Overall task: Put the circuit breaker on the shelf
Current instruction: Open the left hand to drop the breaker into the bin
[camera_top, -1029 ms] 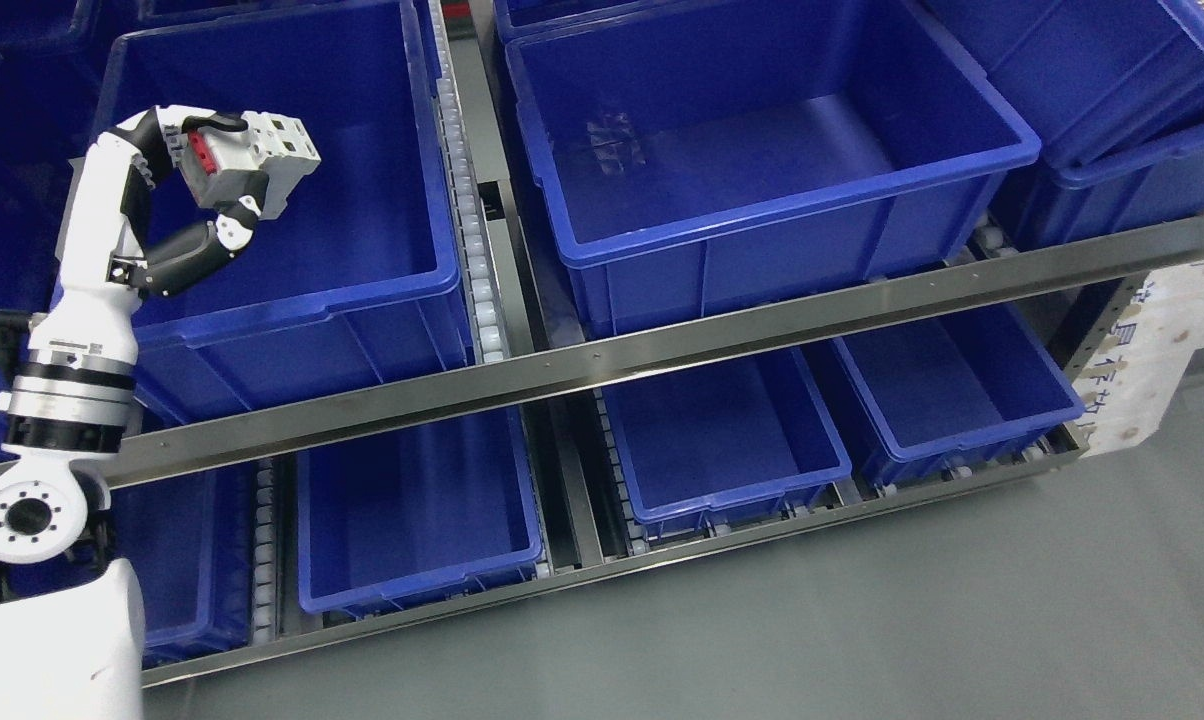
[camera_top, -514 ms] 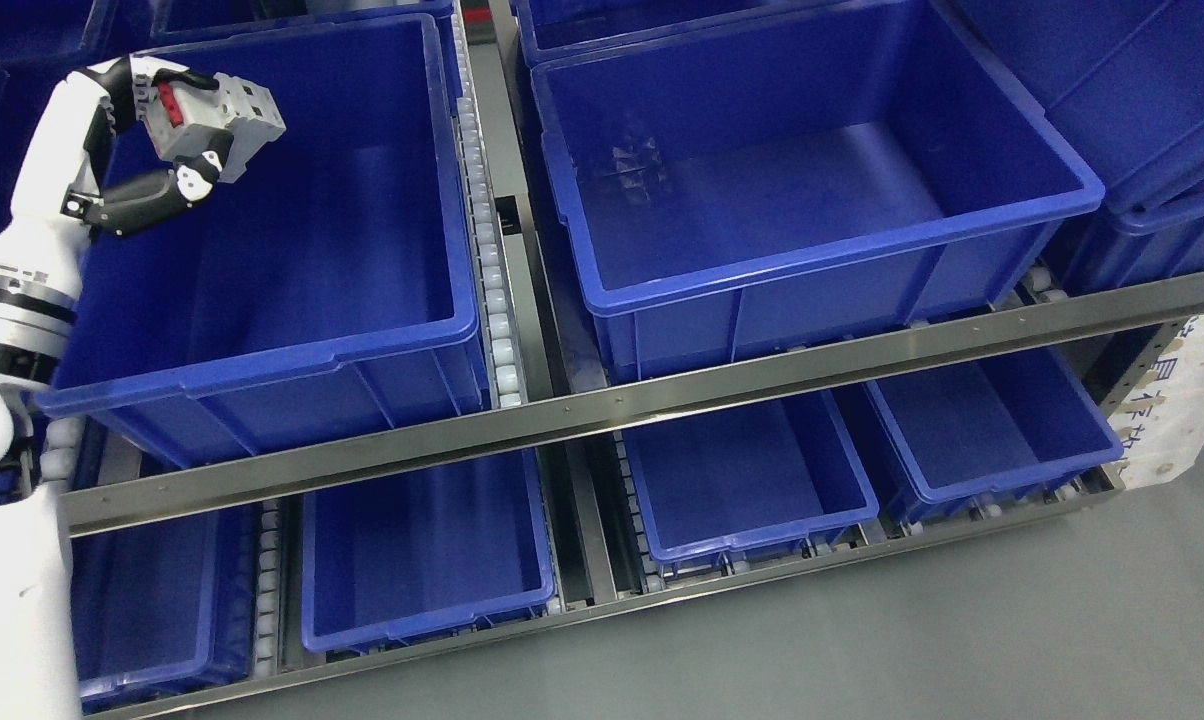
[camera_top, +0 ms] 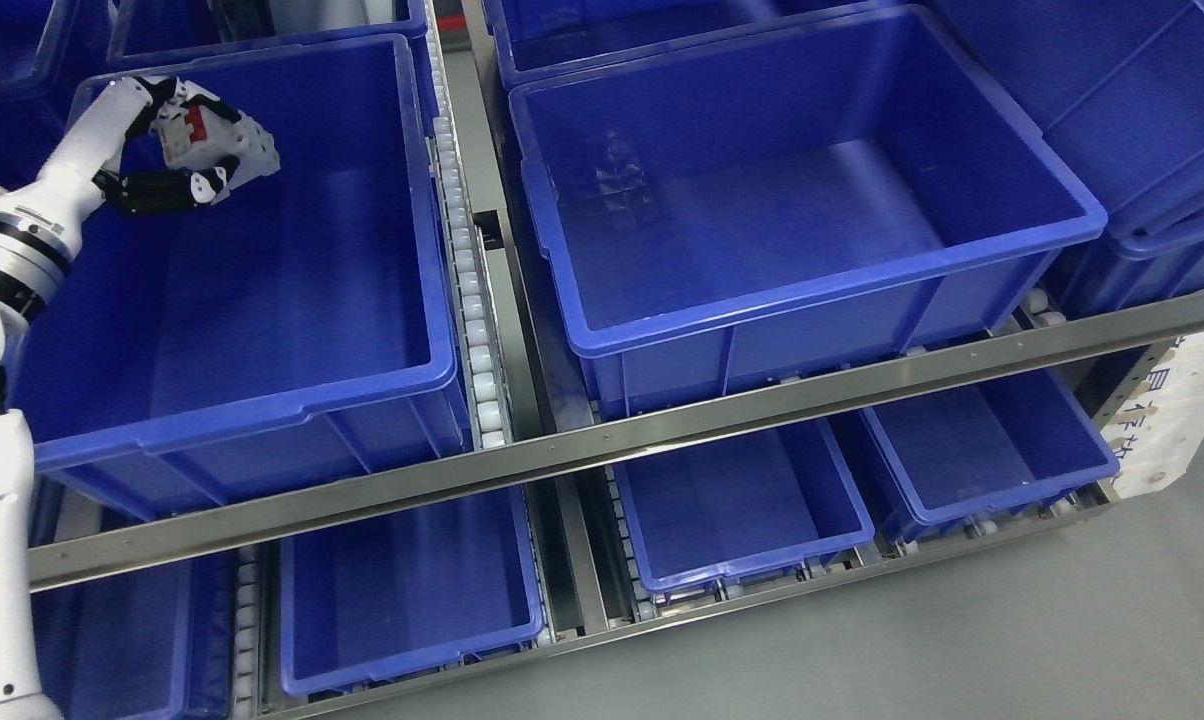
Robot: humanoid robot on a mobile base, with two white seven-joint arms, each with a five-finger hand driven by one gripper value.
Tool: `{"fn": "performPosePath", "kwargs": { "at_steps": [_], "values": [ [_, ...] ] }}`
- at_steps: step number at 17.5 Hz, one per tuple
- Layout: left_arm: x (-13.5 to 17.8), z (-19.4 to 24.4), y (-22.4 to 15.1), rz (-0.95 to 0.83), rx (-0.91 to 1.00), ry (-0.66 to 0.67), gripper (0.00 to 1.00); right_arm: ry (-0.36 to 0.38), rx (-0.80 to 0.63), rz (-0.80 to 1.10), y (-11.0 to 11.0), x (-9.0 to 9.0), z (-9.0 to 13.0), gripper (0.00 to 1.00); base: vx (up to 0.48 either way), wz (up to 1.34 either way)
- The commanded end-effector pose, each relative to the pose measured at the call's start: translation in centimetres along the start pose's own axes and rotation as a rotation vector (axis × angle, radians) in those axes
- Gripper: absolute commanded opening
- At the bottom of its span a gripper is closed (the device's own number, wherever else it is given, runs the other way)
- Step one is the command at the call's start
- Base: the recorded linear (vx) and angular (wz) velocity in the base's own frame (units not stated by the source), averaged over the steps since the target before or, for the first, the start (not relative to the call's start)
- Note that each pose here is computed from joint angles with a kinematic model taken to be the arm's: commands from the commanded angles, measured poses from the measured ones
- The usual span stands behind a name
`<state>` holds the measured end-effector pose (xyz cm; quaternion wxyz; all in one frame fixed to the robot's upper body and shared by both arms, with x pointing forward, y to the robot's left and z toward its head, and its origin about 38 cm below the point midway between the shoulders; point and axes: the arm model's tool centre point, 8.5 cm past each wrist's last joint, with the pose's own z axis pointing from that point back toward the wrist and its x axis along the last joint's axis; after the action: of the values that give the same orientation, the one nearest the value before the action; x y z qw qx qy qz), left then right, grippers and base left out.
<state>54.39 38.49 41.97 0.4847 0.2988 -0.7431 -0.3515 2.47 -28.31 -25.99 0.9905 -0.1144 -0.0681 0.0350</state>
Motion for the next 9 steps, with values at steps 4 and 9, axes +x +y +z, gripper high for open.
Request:
{"fn": "performPosePath", "kwargs": {
  "at_steps": [4, 9],
  "values": [
    [-6.2, -3.2, -6.5, 0.010, -0.236, 0.280, 0.17, 0.058, -0.013, 0.031, -1.0, -0.7, -0.1, 1.00, 0.028, 0.00],
    [-6.6, -3.8, -7.3, 0.028, -0.202, 0.317, 0.23, 0.057, -0.013, 0.031, -1.0, -0.7, -0.1, 1.00, 0.002, -0.02]
  ]
}}
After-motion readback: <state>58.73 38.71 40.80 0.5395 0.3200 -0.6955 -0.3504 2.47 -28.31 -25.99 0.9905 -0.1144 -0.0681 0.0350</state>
